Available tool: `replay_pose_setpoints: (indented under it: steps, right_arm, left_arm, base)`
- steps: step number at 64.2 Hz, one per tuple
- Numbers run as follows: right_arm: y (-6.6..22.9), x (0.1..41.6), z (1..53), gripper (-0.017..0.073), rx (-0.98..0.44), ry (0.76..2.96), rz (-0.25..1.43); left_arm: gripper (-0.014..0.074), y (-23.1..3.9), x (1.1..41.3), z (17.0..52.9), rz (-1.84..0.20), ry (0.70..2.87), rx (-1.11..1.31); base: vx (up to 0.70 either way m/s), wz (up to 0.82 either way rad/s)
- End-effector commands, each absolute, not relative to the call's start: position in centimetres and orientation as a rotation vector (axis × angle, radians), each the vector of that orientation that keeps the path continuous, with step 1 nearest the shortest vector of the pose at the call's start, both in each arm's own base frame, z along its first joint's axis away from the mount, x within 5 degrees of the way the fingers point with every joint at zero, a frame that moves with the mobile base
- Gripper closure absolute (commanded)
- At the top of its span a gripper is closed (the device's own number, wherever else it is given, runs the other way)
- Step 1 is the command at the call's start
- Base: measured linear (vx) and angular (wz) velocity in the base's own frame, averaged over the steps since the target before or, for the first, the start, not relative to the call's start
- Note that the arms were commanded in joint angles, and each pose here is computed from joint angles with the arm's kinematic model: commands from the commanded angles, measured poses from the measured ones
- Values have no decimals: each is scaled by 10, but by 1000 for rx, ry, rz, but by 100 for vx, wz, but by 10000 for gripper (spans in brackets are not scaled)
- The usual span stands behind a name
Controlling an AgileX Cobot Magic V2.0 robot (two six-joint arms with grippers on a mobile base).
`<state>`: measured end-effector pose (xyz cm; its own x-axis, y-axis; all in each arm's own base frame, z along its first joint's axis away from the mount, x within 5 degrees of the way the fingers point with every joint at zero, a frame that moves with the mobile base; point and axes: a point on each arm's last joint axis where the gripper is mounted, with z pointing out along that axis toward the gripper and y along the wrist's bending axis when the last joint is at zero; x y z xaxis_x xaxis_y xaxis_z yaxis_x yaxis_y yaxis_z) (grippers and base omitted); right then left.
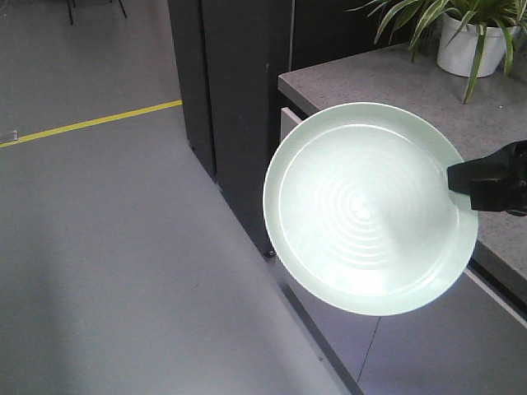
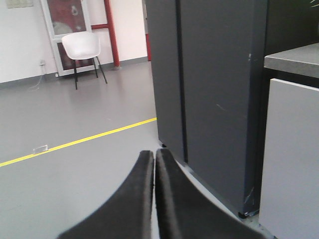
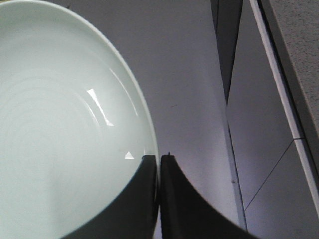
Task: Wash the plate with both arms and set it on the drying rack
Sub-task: 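Turn the base toward the counter with the potted plant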
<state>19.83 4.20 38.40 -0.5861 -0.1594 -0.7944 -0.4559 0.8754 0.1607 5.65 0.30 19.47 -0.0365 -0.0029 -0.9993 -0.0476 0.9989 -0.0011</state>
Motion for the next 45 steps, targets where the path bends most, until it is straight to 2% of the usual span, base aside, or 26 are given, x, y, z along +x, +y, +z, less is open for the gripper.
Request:
replay_pose_setpoints:
  steps: [1, 45]
  right_arm:
    - [41, 197, 400, 566, -404, 2098, 445]
    - [41, 197, 400, 566, -403, 2098, 446]
  left_arm:
    - [600, 2, 56, 196, 23, 1534, -43]
    - [600, 2, 56, 196, 23, 1534, -43]
  base:
    - [6, -20]
    - [6, -22]
